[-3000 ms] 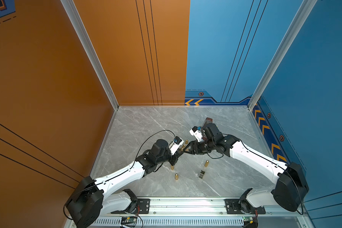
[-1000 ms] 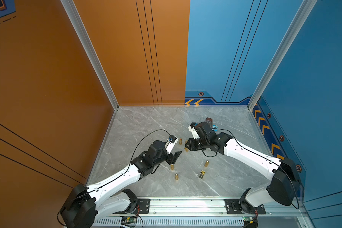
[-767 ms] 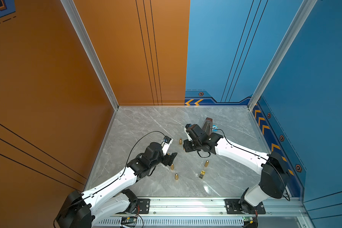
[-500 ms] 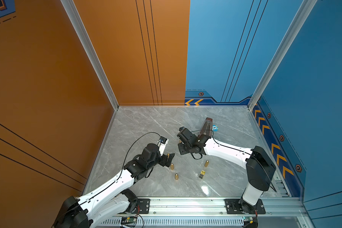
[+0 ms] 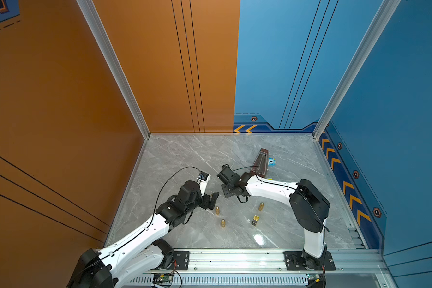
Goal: Open the lipstick cap
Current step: Place the lipstick at the center of the board, then pick up the lipstick at the center of the board.
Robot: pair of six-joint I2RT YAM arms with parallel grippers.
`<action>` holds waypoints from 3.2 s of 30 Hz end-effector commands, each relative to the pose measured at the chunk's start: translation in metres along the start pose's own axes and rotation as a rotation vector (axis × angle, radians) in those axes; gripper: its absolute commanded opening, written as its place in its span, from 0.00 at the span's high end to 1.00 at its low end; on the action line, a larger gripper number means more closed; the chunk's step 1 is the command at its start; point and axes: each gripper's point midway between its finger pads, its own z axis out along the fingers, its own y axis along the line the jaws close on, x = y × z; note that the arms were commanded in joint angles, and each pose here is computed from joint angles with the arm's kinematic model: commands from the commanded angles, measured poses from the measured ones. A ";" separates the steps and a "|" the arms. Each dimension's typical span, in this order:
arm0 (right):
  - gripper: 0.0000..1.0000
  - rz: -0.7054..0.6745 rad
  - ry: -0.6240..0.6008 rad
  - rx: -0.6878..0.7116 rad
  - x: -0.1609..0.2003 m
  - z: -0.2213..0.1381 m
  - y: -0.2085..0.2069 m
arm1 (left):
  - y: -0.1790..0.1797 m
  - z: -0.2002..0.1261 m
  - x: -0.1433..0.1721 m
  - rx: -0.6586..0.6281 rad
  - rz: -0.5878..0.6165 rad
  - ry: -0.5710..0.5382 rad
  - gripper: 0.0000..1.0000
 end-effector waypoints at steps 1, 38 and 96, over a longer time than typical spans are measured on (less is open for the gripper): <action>0.84 -0.004 -0.045 0.027 -0.013 0.005 0.000 | 0.006 0.003 0.012 -0.020 -0.016 0.030 0.01; 0.76 -0.004 -0.022 0.012 -0.001 0.026 0.001 | 0.002 0.004 0.005 0.004 -0.003 0.009 0.01; 0.34 0.346 0.197 0.034 0.088 -0.117 -0.113 | -0.119 0.017 -0.010 0.347 0.286 0.031 0.01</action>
